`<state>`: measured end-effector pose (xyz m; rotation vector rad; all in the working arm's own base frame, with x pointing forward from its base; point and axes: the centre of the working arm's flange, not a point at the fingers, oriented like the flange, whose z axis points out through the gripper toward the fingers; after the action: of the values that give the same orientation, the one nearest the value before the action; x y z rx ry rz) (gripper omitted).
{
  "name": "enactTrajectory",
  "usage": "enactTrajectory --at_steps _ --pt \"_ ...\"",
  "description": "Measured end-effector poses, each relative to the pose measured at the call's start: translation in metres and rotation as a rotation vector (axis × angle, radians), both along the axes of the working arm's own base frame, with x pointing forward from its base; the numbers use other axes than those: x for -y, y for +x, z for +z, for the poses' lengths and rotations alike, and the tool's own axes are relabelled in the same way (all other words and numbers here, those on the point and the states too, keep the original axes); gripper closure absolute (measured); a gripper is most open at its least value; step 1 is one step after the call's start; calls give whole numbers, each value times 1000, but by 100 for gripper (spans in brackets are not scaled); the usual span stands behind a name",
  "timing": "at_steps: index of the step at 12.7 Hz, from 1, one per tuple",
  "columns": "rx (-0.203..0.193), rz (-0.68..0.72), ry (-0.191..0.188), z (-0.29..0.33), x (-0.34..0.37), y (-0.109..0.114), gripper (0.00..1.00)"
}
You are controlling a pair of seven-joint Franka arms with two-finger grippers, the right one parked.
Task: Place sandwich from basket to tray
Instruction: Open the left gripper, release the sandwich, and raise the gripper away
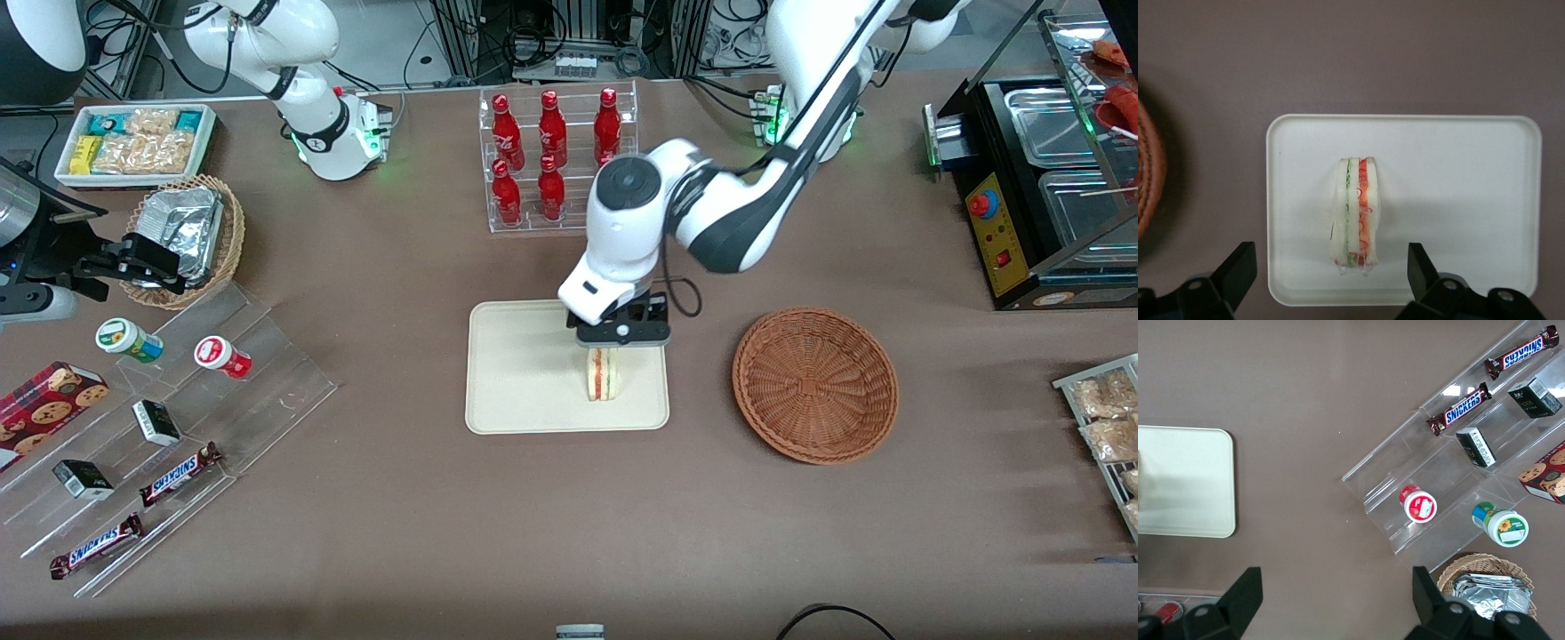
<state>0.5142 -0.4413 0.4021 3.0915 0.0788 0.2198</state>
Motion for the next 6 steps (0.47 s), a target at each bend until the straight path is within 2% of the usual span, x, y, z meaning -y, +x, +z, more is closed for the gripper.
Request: enactTrajectory --at_steps 1,3,6 --pt "15 20 0 19 -11 1 0" --pt "22 47 31 51 -41 5 0" --pt "25 41 30 102 -100 19 0"
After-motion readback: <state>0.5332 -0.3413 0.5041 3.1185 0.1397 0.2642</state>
